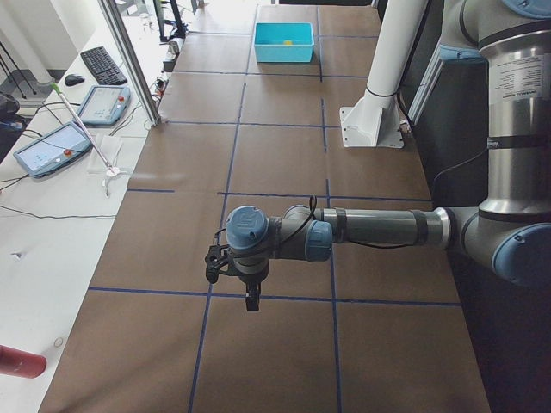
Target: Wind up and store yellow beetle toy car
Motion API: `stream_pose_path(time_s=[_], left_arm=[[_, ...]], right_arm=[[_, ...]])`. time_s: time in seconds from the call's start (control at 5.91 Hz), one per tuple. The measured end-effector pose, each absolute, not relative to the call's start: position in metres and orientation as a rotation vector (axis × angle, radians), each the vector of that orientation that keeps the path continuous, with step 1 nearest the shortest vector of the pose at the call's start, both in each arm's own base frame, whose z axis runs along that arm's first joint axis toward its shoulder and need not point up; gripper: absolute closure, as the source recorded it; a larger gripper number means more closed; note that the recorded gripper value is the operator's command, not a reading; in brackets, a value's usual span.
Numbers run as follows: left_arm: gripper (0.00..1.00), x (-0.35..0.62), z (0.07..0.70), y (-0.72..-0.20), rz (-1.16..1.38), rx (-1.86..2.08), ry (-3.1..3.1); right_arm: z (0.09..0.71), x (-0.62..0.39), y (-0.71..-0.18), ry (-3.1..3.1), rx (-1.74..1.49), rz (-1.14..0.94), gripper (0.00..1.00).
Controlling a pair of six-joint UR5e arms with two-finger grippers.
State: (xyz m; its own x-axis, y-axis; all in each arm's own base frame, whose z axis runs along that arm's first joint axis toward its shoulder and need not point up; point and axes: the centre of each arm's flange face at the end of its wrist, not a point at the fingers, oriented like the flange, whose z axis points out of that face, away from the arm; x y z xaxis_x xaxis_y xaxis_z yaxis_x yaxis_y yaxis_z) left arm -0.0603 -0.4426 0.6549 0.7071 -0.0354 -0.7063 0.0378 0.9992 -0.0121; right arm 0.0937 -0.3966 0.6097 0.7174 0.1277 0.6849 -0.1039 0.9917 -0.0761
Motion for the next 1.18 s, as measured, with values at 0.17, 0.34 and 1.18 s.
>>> stream_pose_path(time_s=[0.17, 0.34, 1.18], left_arm=[[0.0, -0.06, 0.655, -0.443, -0.04, 0.003, 0.784], [0.0, -0.06, 0.655, -0.443, -0.04, 0.003, 0.784], [0.0, -0.06, 0.655, -0.443, -0.039, 0.004, 0.784]], right_arm=[[0.608, 0.095, -0.398, -0.757, -0.043, 0.168, 0.0], [0.609, 0.095, -0.399, -0.75, -0.048, 0.179, 0.0], [0.623, 0.096, -0.398, -0.745, -0.075, 0.19, 0.0]])
